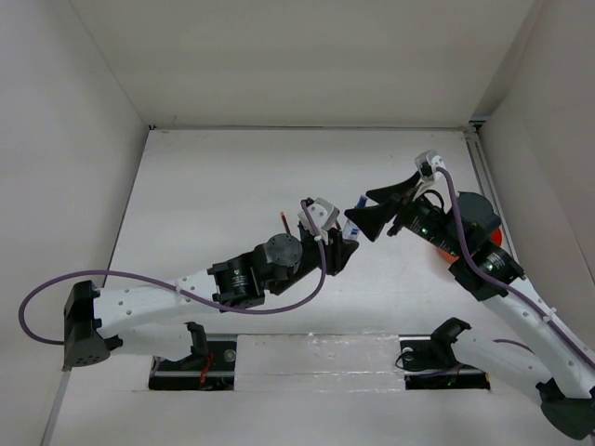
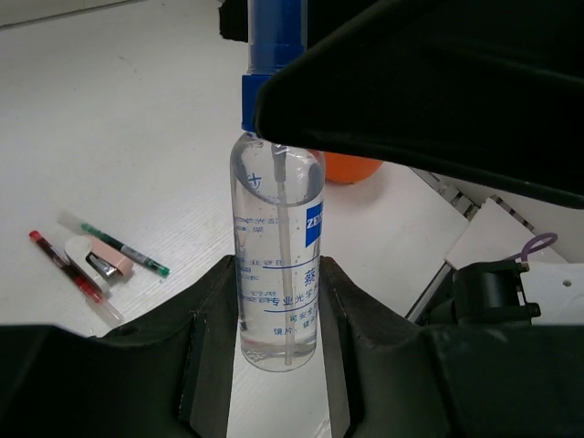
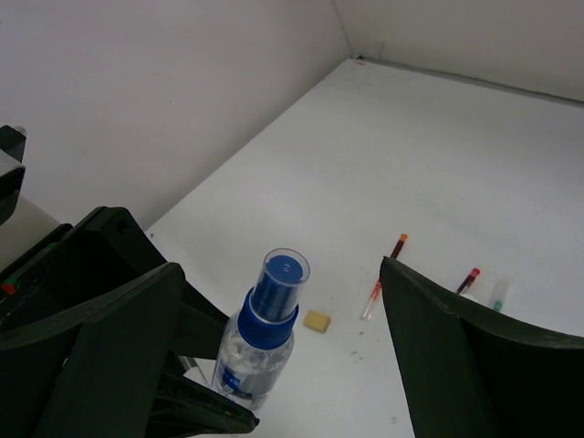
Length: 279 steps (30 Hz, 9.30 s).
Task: Sort the stationery into containers
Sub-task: Pick up the stationery from the center of the board, then place the stationery in the storage box, then pick up the stationery from the center of the board.
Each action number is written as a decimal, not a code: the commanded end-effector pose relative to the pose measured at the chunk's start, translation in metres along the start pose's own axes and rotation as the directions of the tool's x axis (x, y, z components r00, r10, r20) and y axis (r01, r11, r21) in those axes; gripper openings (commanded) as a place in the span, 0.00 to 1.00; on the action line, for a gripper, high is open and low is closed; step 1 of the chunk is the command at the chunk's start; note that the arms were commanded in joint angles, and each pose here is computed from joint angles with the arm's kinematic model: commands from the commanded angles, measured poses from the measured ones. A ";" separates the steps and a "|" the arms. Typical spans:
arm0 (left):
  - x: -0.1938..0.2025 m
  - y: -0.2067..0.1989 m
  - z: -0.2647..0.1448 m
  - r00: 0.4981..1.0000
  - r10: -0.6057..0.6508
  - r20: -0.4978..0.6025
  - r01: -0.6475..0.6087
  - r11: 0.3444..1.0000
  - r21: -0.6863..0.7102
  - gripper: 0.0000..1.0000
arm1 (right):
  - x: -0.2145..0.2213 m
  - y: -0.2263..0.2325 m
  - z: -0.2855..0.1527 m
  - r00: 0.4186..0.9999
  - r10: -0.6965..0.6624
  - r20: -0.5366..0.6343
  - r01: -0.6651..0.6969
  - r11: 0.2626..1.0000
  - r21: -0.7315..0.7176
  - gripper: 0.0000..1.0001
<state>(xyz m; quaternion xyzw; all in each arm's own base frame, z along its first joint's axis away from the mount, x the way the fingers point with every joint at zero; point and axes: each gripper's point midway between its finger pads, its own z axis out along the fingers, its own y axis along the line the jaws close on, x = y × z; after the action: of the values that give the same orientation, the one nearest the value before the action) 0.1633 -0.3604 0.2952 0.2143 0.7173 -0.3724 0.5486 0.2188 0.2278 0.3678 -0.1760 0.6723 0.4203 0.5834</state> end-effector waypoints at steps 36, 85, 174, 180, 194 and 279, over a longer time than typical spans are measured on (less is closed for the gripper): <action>-0.028 0.017 -0.007 0.994 0.020 0.109 -0.011 0.996 -0.089 1.00 | -0.020 -0.048 0.012 0.989 -0.113 0.094 0.103 0.989 0.105 0.00; 0.101 0.062 -0.039 0.930 -0.264 -0.255 0.190 0.941 -0.279 1.00 | -0.059 -0.354 -0.229 0.942 -0.298 -0.156 0.284 0.455 0.844 0.00; 0.074 0.046 -0.056 0.943 -0.250 -0.221 0.217 0.963 -0.161 1.00 | 0.010 -0.381 -0.254 0.969 -0.244 -0.021 0.047 0.103 0.994 0.01; 0.074 0.047 -0.056 0.944 -0.249 -0.215 0.216 0.962 -0.168 1.00 | 0.021 -0.382 -0.260 0.976 -0.214 -0.029 0.043 0.061 0.997 0.13; 0.072 0.049 -0.058 0.946 -0.249 -0.210 0.214 0.961 -0.175 1.00 | -0.007 -0.368 -0.260 0.962 -0.274 0.015 0.002 0.064 0.998 0.60; 0.185 0.195 0.127 0.777 -0.529 -0.340 0.007 0.547 -0.837 0.76 | -0.019 -0.125 -0.076 0.951 -0.256 -0.173 0.304 0.683 0.664 0.98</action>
<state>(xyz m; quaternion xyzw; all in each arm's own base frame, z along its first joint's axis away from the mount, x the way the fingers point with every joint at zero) 0.3208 -0.3578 0.0368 -0.0618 0.9609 -0.0210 0.2691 0.2645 0.0912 0.3289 -0.0648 0.7767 0.0364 0.6255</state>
